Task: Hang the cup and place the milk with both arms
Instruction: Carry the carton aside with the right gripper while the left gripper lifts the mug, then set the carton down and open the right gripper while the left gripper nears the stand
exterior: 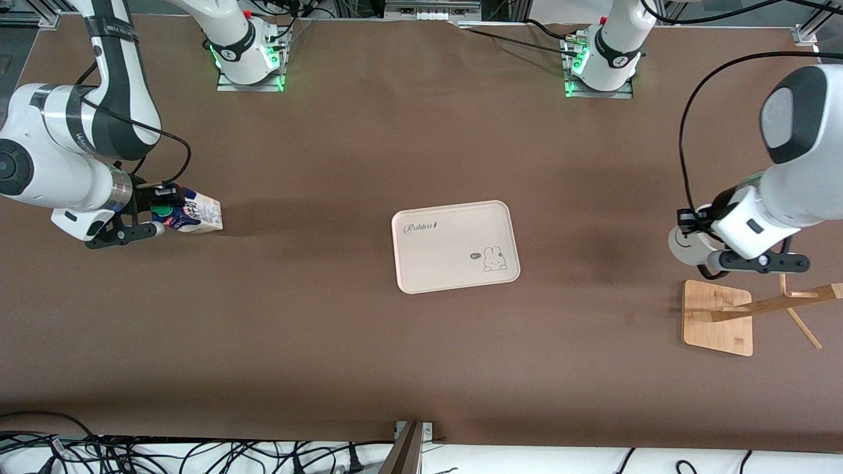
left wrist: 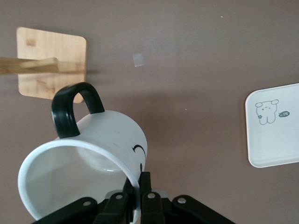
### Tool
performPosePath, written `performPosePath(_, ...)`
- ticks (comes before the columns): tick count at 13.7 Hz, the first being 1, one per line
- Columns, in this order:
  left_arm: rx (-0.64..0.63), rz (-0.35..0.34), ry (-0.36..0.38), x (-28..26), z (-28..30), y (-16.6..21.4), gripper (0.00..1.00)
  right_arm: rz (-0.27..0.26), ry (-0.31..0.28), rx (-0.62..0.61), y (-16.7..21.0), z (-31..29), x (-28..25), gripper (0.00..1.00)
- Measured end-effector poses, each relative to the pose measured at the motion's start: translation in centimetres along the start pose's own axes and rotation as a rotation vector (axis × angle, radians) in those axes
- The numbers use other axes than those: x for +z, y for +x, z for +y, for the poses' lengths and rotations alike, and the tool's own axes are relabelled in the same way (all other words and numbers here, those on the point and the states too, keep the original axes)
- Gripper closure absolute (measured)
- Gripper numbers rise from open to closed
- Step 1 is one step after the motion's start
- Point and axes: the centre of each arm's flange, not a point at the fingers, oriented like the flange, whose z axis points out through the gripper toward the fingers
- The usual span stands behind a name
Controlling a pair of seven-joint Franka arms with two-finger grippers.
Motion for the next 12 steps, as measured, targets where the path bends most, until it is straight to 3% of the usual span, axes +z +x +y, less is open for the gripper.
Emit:
performPosePath(8, 0.076, 0.030, 0.009, -1.2, -6.7, -0.4, 0.93, 0.080, -0.023, -0.002, 0.1, 1.8, 2.6, 0.45)
performPosePath(12, 0.096, 0.059, 0.017, -1.8, -8.5, -0.4, 0.93, 0.083, -0.019, 0.010, -0.2, 2.5, 2.3, 0.10)
